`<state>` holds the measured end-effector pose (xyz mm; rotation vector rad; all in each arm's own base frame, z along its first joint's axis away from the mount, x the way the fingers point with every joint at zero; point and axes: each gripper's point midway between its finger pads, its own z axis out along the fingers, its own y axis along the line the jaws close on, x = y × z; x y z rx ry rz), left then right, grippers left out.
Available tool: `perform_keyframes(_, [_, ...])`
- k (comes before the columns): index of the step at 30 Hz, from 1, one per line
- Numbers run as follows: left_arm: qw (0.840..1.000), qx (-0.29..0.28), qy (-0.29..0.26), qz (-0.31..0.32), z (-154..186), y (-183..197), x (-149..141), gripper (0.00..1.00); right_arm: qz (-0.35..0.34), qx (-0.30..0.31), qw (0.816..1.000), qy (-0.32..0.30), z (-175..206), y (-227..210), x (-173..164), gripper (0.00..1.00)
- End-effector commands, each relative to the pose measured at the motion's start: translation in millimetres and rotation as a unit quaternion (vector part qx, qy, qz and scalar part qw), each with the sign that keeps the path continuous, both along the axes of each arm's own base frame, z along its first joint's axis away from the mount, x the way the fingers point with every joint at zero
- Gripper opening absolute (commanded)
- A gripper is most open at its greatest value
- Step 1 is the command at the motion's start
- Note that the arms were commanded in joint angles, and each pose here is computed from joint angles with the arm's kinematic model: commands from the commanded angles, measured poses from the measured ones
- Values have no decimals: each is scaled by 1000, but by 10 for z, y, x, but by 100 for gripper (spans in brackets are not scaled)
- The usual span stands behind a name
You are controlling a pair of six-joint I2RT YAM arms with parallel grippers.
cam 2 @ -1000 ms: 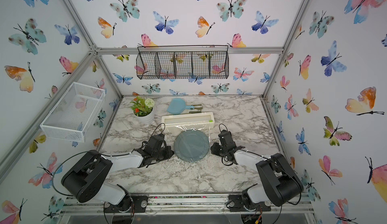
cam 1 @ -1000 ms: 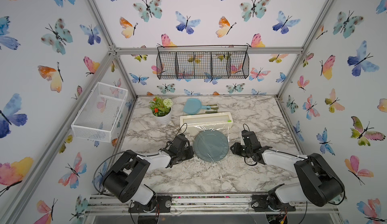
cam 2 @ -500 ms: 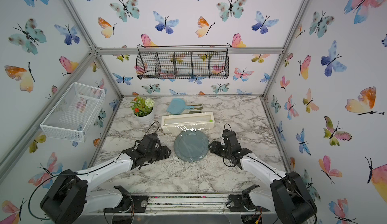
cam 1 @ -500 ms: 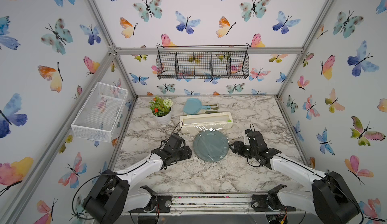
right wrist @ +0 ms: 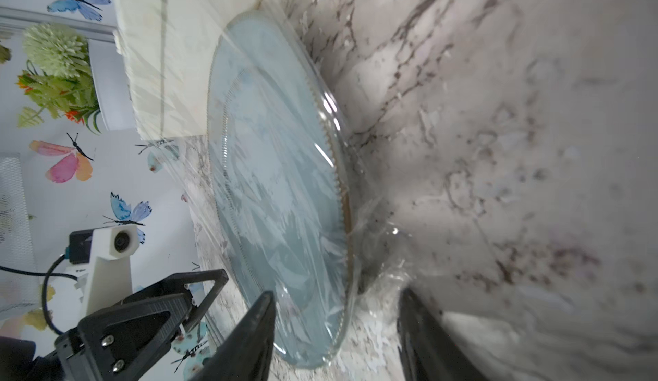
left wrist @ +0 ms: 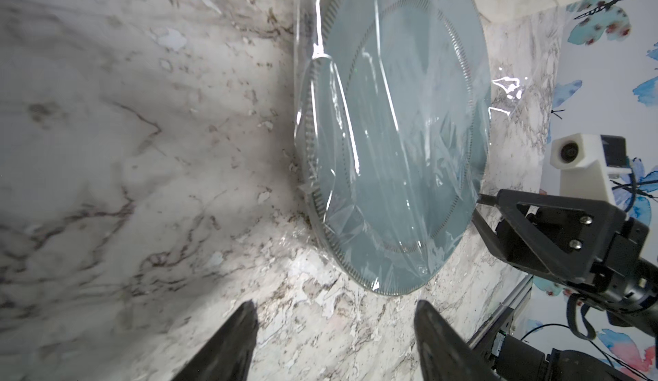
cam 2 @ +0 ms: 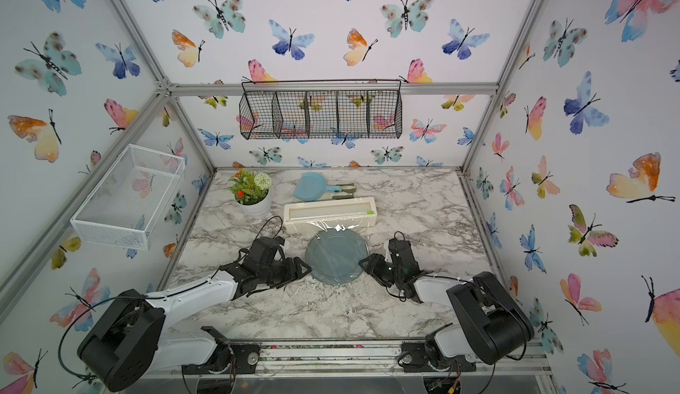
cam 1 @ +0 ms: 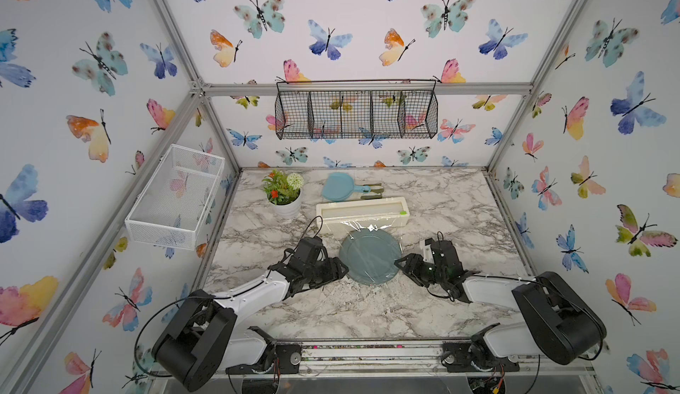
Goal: Wrap the plate with plastic wrap
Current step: Pick up the plate at the center of the board.
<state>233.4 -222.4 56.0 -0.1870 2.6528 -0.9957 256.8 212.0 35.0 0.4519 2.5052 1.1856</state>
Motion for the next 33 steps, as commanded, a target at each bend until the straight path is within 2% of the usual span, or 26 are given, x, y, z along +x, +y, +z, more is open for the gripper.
perform_keyframes(1, [1000,-25,4,-6,-17,-94,39,68,-6,29,999,-12,34,67,72,55])
perform_keyframes(4, [1000,-20,11,-5,-75,-97,57,66,-6,30,1000,4,-25,81,68,52])
perform_keyframes(6, [1000,-14,14,-3,-93,-76,54,66,-18,9,1000,16,-79,-4,18,53])
perform_keyframes(9, [1000,-14,10,3,-111,-47,57,65,-30,-12,999,-13,-16,-100,38,53])
perform_keyframes(17, [1000,-15,19,-1,-217,-75,64,62,-13,45,999,-14,2,109,141,49])
perform_keyframes(24, [1000,-10,28,-7,-339,-103,92,58,-12,70,997,-27,-6,200,224,45])
perform_keyframes(29, [999,-20,35,-12,-385,-151,82,55,-6,95,995,-38,-12,306,233,34])
perform_keyframes(33, [999,-26,35,-16,-375,-158,58,54,-5,103,994,-46,-34,326,206,16])
